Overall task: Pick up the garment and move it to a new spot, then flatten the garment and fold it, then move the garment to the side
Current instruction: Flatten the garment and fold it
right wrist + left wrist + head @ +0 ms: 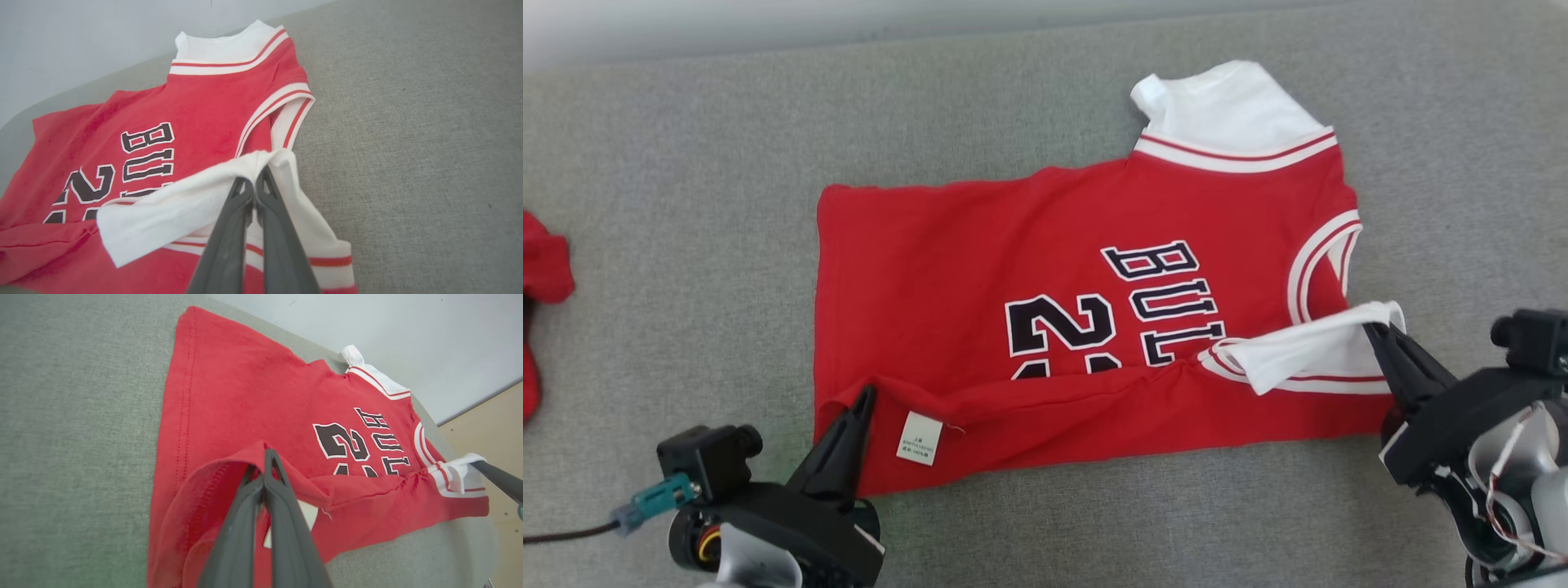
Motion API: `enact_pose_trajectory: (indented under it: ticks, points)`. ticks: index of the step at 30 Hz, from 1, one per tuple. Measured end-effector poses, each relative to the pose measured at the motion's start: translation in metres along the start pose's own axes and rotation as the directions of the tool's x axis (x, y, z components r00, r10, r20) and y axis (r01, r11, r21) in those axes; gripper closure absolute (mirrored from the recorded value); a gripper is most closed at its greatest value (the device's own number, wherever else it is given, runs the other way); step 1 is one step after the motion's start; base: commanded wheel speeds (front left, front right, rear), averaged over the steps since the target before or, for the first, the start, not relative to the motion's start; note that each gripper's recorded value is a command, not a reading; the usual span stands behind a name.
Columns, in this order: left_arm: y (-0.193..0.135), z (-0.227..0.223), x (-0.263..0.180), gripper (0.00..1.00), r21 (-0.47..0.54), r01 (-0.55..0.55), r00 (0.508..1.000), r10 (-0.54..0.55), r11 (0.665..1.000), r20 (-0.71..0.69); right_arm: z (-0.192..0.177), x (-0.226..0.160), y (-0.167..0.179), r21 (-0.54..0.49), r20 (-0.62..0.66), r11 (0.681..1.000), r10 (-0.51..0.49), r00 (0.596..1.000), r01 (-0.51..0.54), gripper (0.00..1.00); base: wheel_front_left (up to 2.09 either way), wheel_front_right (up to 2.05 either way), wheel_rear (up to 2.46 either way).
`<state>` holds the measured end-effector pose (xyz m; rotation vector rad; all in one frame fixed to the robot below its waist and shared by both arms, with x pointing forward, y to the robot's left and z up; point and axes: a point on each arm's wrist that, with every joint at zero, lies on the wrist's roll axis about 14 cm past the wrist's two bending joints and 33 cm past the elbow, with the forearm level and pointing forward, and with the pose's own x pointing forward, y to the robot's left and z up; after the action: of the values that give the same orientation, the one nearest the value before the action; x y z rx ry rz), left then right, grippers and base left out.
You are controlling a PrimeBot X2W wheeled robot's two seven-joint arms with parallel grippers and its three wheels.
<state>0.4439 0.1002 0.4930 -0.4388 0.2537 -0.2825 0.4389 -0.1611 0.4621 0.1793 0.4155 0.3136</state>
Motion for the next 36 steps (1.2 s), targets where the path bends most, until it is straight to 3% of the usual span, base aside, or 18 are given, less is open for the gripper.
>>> enact_pose_trajectory:
  ticks: [8, 9, 10, 11, 12, 13, 14, 21, 29, 36]
  points:
    - [0.026, -0.011, 0.018, 1.00, -0.026, -0.066, 0.998, 0.066, 0.997, -0.004, -0.019, 0.028, 0.000, 0.018, -0.064, 0.999, 0.038, 0.997, -0.037, 1.00, 0.00, 0.00, 0.00]
    - [0.028, -0.012, 0.018, 1.00, -0.028, -0.072, 0.997, 0.072, 0.997, -0.006, -0.019, 0.029, 0.001, 0.029, -0.059, 0.999, 0.044, 0.997, -0.042, 0.86, 0.00, 0.00, 0.00]
    - [0.030, -0.013, 0.018, 1.00, -0.028, -0.078, 0.997, 0.078, 0.997, -0.006, -0.016, 0.030, 0.002, 0.044, -0.043, 0.998, 0.051, 0.998, -0.049, 0.19, 0.00, 0.00, 0.00]
    - [0.031, -0.013, 0.018, 1.00, -0.028, -0.081, 0.997, 0.081, 0.996, -0.004, -0.015, 0.029, 0.003, 0.054, -0.030, 0.997, 0.054, 0.998, -0.052, 0.19, 0.00, 0.00, 0.00]
    - [0.031, -0.012, 0.018, 0.51, -0.031, -0.085, 0.996, 0.085, 0.996, 0.005, -0.012, 0.029, 0.003, 0.065, -0.013, 0.996, 0.054, 0.998, -0.053, 0.00, 0.00, 0.00, 0.00]
    - [0.032, -0.009, 0.017, 0.51, -0.034, -0.088, 0.996, 0.089, 0.996, 0.019, -0.008, 0.028, 0.002, 0.081, 0.014, 0.995, 0.050, 0.999, -0.051, 0.00, 0.00, 0.00, 0.00]
    - [0.033, -0.008, 0.016, 0.00, -0.036, -0.094, 0.995, 0.095, 0.995, 0.031, -0.006, 0.026, 0.001, 0.087, 0.035, 0.995, 0.044, 0.998, -0.047, 0.00, 0.00, 0.00, 0.00]
    - [0.044, 0.017, -0.001, 0.00, 0.076, -0.183, 0.971, 0.168, 0.980, 0.169, 0.021, -0.001, -0.001, 0.123, 0.243, 0.992, -0.006, 0.970, -0.024, 0.00, 0.00, 0.00, 0.00]
    - [0.029, 0.069, -0.029, 0.00, 0.221, -0.259, 0.901, 0.153, 0.940, 0.406, 0.044, -0.037, 0.010, -0.016, 0.399, 0.999, -0.019, 0.917, 0.028, 0.00, 0.00, 0.00, 0.00]
    - [0.017, 0.079, -0.054, 0.00, 0.294, -0.296, 0.873, 0.132, 0.909, 0.470, 0.046, -0.062, 0.031, -0.126, 0.449, 0.991, 0.011, 0.893, 0.051, 0.00, 0.00, 0.00, 0.00]
